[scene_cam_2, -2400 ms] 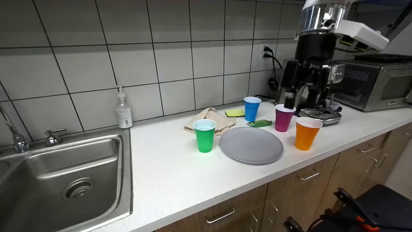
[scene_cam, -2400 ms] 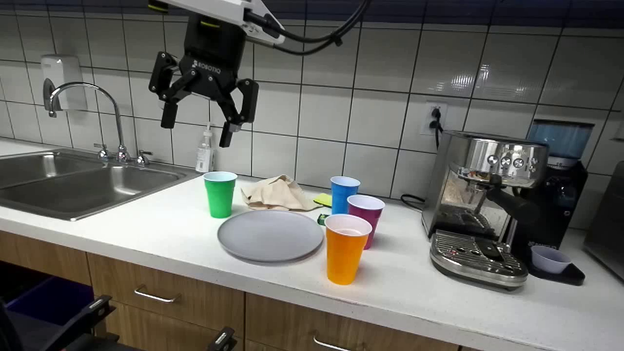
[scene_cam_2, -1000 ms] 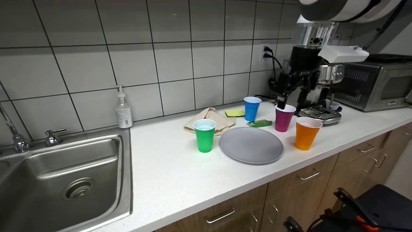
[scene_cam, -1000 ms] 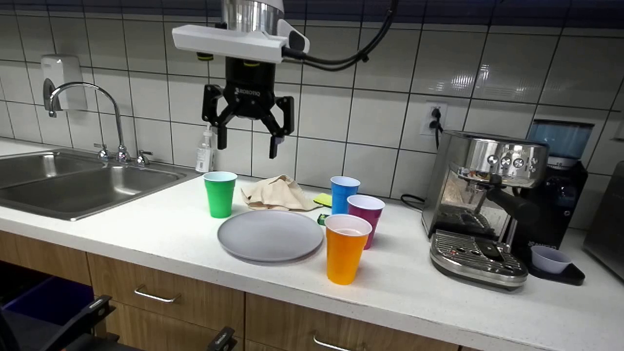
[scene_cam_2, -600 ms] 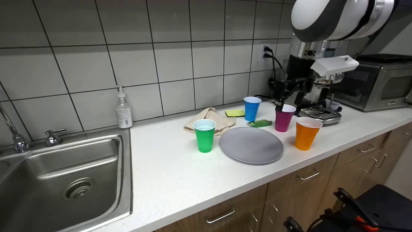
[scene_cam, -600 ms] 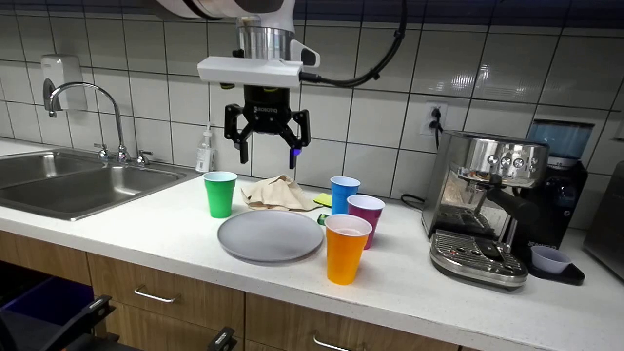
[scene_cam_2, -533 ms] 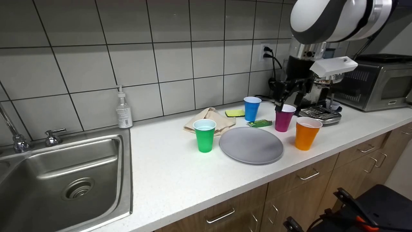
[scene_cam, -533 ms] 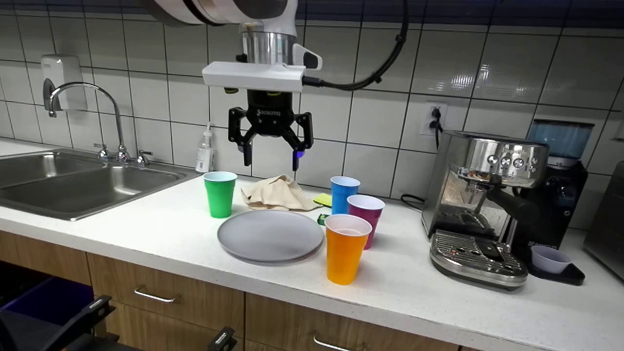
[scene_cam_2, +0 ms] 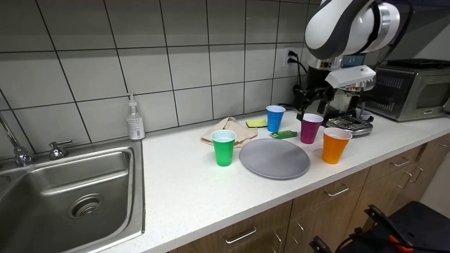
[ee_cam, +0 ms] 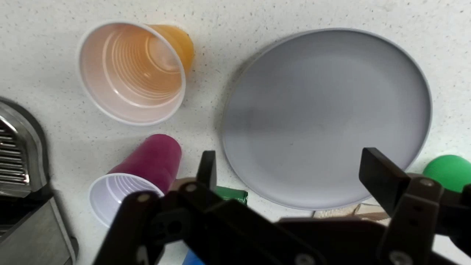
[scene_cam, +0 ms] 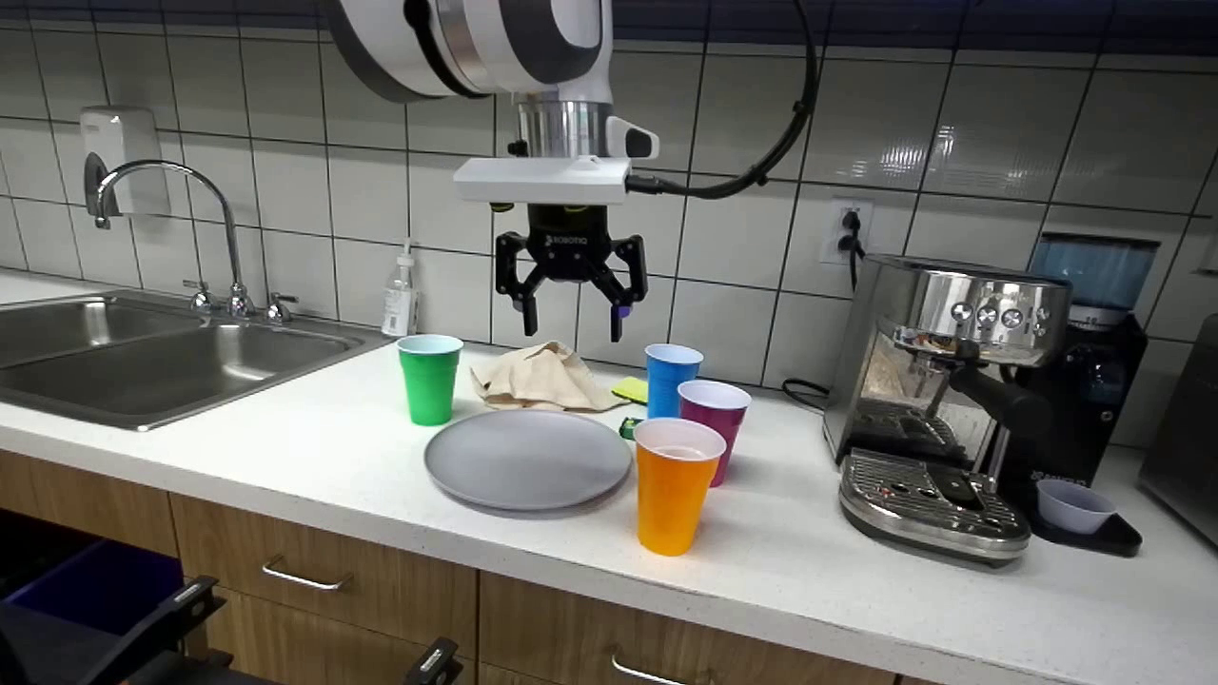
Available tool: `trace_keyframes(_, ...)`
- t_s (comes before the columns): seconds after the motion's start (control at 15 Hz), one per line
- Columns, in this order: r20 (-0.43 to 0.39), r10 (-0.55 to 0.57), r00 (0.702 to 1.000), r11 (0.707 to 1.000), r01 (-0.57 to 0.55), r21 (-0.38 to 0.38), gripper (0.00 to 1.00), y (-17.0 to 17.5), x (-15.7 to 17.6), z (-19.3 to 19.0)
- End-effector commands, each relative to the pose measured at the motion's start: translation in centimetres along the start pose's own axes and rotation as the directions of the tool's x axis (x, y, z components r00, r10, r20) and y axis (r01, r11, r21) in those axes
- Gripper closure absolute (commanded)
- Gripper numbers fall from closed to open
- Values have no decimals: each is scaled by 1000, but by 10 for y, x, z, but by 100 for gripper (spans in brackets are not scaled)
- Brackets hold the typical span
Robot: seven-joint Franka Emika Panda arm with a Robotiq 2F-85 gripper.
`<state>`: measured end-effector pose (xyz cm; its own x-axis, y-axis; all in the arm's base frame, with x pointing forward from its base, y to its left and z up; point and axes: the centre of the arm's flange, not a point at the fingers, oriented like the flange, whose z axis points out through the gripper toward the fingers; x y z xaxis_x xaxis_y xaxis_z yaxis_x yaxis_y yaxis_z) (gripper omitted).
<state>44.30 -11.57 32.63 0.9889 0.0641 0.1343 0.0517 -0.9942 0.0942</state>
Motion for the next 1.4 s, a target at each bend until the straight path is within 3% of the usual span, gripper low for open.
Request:
trace_keyframes(0.0,13,59,998,998,-58,-37,0,10,33,6)
trace_keyframes(1.33,-25,235,972,966,-236,-104,0,29,147,50)
